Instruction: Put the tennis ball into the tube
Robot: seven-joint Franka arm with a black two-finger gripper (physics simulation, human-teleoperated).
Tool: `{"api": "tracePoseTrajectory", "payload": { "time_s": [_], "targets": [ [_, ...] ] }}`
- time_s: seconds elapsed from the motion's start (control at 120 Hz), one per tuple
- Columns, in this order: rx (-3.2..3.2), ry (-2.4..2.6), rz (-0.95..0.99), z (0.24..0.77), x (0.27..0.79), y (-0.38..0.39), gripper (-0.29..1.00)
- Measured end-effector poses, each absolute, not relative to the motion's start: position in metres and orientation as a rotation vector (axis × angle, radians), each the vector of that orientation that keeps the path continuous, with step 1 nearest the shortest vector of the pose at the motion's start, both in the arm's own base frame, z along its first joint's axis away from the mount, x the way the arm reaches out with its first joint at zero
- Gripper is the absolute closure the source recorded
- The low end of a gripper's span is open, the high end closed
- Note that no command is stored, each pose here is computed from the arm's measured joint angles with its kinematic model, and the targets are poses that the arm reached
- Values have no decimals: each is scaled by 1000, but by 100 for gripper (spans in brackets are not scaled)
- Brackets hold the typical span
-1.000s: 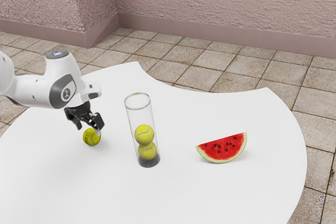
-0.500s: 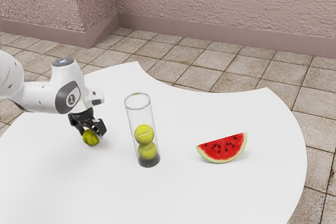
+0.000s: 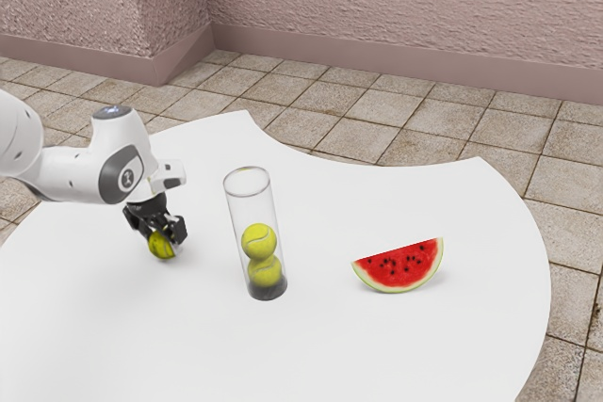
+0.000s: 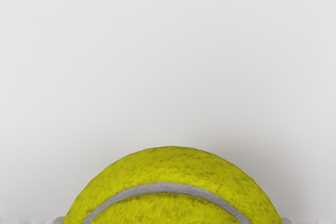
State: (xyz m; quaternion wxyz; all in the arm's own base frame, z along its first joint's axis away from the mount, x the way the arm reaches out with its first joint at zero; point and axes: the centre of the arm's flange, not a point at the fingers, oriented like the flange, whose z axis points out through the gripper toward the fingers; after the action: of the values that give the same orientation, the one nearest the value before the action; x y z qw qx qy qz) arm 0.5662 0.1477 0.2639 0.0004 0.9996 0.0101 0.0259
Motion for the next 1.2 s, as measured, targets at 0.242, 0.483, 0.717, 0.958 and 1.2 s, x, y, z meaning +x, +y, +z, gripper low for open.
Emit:
{"api": "tracePoseTrajectory", "payload": {
  "time_s": [0.242, 0.483, 0.717, 0.958, 1.2],
  "targets": [
    [3168, -45, 254, 377, 558, 107, 39],
    [3132, -108, 305, 496, 538, 47, 39],
    [3083, -187, 272, 553, 537, 6, 38],
    [3046, -317, 178, 547, 551, -38, 39],
    [3019, -375, 122, 532, 565, -55, 39]
  ]
}}
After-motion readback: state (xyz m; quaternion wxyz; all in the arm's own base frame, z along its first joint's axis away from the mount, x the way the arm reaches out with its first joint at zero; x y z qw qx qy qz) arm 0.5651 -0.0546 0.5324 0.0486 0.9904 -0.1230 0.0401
